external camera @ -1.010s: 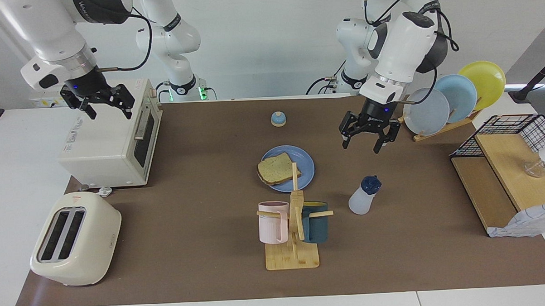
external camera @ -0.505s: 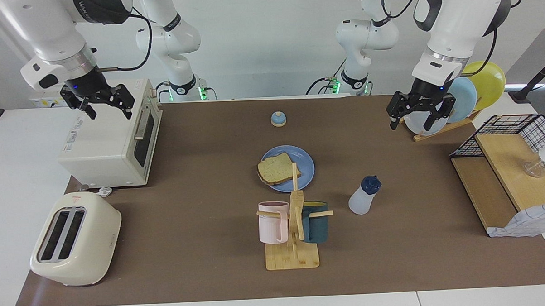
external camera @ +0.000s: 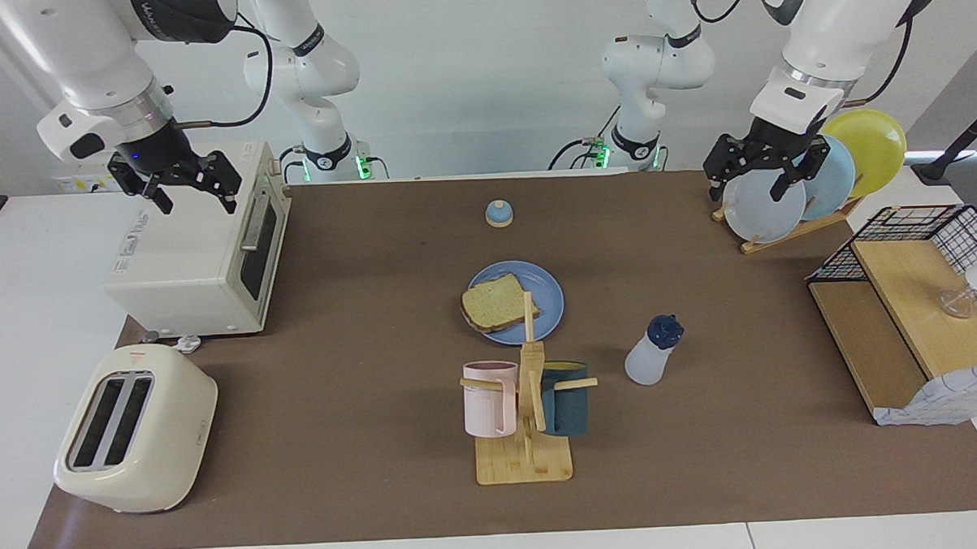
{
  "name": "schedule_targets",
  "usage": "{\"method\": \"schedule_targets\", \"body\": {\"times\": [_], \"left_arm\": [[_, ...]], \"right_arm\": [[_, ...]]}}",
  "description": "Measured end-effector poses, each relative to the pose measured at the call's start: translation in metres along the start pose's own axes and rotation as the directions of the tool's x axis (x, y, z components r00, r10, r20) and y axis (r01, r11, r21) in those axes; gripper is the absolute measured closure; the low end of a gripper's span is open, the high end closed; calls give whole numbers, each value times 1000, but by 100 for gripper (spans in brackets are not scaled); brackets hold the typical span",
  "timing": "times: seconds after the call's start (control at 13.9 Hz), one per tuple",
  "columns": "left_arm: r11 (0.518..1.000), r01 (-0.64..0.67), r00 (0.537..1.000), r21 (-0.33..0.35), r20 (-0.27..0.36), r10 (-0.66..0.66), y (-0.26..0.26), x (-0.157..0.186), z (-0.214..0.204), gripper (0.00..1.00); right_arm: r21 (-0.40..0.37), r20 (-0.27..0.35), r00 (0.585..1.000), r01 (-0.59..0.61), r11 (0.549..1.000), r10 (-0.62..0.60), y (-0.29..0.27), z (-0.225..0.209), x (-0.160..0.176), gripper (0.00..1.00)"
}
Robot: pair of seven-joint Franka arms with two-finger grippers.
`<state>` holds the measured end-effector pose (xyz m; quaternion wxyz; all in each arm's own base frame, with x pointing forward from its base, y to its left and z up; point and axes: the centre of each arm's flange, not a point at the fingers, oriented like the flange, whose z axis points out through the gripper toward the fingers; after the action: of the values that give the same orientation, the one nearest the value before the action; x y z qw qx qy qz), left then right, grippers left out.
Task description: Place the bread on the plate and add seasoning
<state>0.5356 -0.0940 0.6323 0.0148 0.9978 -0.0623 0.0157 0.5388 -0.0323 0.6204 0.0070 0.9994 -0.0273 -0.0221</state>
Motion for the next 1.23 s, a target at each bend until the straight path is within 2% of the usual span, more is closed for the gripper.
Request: {"method": "schedule_targets", "body": {"times": [0.29, 0.65, 0.87, 1.08, 1.23], "left_arm": [[1000, 9, 1000, -1, 27, -9, -6, -9, 2, 0], [1000, 6, 1000, 6, 21, -6, -1, -11, -3, 0], [1000, 8, 997, 11, 73, -8, -1, -17, -11, 0], [1000, 1, 999, 10, 45, -1, 2, -16, -30, 0], [1000, 4, 999, 11, 49, -5, 0, -14, -25, 0]], "right_arm": [[0, 0, 1000, 0, 1000, 0, 0, 0, 0, 0], [0, 0, 1000, 0, 1000, 0, 0, 0, 0, 0], [0, 0, 1000, 0, 1000, 0, 0, 0, 0, 0], [0, 0, 1000, 0, 1000, 0, 0, 0, 0, 0], [0, 0, 1000, 0, 1000, 0, 0, 0, 0, 0]]}}
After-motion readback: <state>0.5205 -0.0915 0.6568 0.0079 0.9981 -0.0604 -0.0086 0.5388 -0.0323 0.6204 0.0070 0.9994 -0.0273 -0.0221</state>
